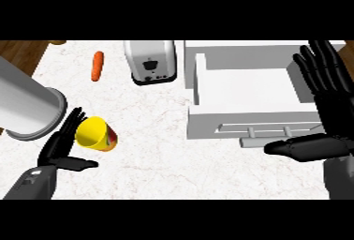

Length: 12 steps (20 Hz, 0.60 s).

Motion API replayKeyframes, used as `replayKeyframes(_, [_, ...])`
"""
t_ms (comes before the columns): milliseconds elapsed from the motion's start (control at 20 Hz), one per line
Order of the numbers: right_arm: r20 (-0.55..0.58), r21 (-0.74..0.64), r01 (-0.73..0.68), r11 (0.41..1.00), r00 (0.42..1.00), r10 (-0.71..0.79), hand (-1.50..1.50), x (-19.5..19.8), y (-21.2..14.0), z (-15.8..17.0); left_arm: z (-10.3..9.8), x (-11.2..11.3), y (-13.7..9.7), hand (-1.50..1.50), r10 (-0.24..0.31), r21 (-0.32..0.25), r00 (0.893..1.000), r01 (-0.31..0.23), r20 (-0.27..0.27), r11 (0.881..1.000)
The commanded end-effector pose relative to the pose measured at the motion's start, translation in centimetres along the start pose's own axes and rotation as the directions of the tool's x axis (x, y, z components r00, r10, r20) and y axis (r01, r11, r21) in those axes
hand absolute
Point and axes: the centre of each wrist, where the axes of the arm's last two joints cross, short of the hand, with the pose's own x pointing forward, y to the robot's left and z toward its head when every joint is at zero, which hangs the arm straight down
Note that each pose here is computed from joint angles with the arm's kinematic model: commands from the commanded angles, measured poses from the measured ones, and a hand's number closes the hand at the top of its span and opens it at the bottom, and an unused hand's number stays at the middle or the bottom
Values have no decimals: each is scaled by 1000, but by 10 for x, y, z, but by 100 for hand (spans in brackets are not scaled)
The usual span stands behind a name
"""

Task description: Pick up the cup, place it into the drawer and close the drawer

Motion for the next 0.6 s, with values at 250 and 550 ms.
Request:
replayKeyframes(250, [-1,0,1,1000,1000,-1,-150,-10,10,-3,-12,-8,-24,-150,61,-35,992,-57,108,998])
replayKeyframes(550, [-2,6,-8,1000,1000,8,-150,8,-2,-7,-24,5,-14,-150,65,-60,992,-59,108,996])
